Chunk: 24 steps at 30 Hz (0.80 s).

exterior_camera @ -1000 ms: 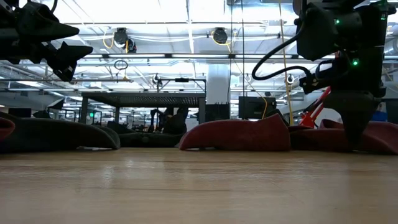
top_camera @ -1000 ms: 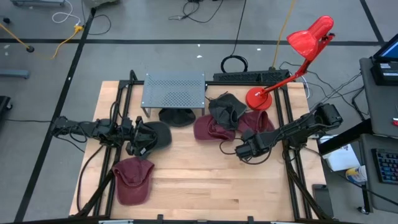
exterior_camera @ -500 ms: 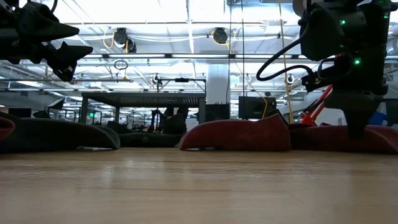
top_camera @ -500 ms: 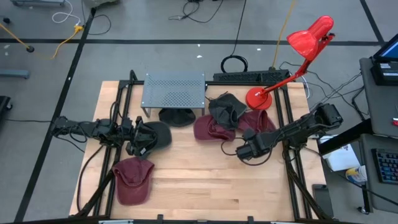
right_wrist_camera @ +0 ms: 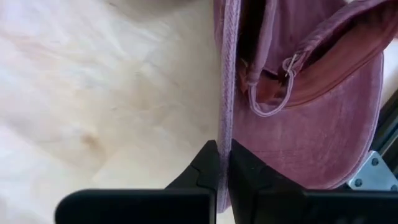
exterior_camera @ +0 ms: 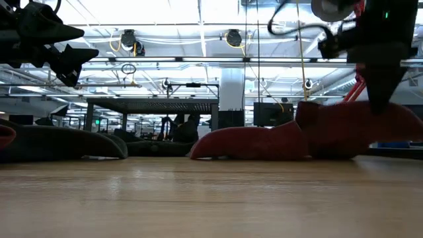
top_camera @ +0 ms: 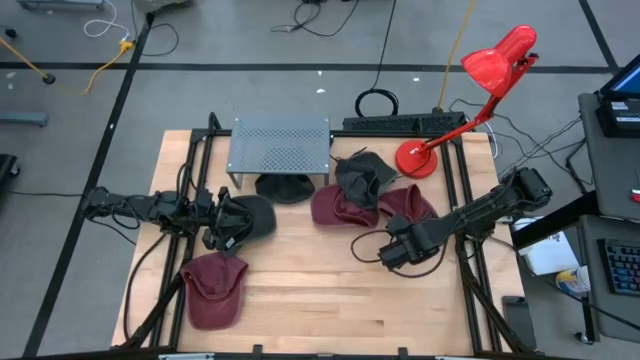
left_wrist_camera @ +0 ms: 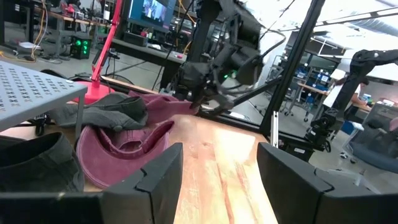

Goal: Pick & Place hat
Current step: Put the top right red cap on the shelf

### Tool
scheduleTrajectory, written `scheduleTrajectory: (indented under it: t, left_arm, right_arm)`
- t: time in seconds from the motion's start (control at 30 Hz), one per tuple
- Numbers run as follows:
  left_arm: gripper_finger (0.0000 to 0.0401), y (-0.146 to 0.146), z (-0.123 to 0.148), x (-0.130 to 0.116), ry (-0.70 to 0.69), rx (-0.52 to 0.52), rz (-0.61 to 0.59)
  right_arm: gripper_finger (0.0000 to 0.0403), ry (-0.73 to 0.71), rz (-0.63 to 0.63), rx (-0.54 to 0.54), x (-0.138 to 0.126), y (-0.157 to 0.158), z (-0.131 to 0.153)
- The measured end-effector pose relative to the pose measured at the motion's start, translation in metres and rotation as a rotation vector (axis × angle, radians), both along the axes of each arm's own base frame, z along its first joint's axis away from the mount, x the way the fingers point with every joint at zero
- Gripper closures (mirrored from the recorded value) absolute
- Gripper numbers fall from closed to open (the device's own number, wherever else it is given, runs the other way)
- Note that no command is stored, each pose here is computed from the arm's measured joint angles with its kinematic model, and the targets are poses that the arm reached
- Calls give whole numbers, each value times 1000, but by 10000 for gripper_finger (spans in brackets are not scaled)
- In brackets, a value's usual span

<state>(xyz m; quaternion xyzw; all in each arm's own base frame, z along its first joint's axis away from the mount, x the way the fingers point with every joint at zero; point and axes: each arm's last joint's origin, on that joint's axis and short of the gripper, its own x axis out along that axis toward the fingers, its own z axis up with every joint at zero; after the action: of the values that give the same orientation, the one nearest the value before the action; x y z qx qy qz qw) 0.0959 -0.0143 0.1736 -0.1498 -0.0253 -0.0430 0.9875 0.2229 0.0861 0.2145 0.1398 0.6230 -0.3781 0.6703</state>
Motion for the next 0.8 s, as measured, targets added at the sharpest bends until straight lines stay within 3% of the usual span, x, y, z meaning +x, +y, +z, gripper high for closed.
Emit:
scheduleTrajectory:
  t: [0.37,0.63,0.8]
  left_arm:
    - [189,0,0,0,0,0,0]
    - [189,0,0,0,0,0,0]
    - [189,0,0,0,0,0,0]
  right_arm:
    - [398,-194,42,97,19,26,52]
    - [398,-230,76,281,23,39,79]
    - [398,-301,147,319,28,46,95]
